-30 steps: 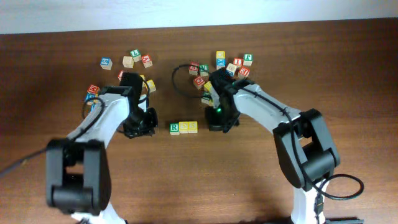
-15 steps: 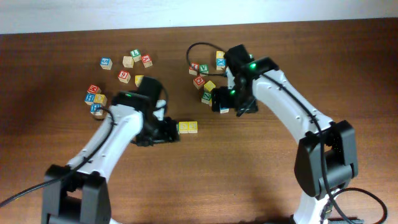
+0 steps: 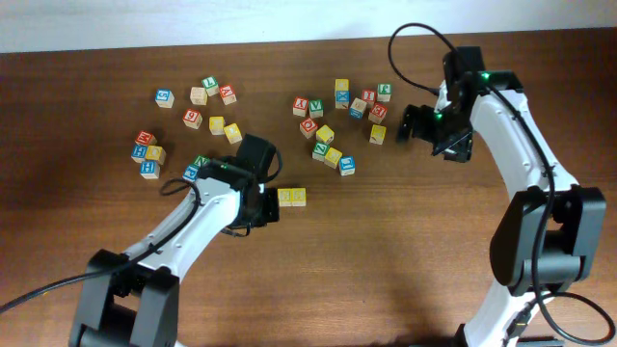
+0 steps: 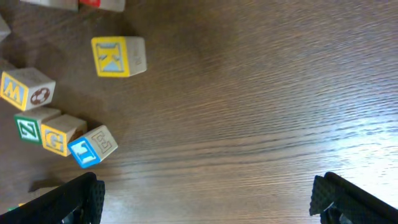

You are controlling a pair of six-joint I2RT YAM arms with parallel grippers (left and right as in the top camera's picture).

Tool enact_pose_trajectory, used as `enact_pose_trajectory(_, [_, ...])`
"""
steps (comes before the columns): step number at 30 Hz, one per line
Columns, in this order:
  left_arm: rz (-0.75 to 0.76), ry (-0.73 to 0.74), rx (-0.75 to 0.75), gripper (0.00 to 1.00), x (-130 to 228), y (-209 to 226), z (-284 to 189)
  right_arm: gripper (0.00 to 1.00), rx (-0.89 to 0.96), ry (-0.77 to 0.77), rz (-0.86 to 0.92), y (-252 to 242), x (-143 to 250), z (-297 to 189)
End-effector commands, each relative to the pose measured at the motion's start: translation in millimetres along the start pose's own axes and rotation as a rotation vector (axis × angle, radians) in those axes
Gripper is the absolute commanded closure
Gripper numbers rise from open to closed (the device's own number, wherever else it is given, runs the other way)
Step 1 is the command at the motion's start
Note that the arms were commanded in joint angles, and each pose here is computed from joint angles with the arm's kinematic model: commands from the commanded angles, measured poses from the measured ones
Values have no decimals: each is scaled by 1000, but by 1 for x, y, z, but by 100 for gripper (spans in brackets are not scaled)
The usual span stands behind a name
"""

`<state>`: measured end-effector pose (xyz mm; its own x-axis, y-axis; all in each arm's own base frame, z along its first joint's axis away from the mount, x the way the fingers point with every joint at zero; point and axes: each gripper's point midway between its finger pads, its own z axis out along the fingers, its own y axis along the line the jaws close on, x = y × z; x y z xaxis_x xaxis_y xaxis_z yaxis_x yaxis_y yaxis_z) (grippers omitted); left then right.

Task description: Spell out RSS

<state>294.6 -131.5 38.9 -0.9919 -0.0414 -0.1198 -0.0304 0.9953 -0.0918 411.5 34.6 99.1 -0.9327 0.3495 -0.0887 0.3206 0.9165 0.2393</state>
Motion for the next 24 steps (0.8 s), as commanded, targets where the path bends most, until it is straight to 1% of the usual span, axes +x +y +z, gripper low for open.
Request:
enact_pose_trajectory(1, [-17, -15, -17, 100, 4, 6, 10, 2, -6, -47, 7, 0, -9, -15])
enact_pose_trajectory(10, [-18, -28, 25, 100, 1, -3, 20, 2, -6, -47, 6, 0, -9, -15])
enact_pose_trajectory(14, [-16, 25, 54, 100, 8, -10, 36, 2, -6, -47, 6, 0, -9, -15])
enact_pose_trajectory(18, [-15, 31, 54, 100, 8, -10, 39, 2, -6, -47, 6, 0, -9, -15])
enact_pose_trajectory(24, [60, -10, 67, 100, 1, -19, 39, 1, -6, -47, 6, 0, -9, -15])
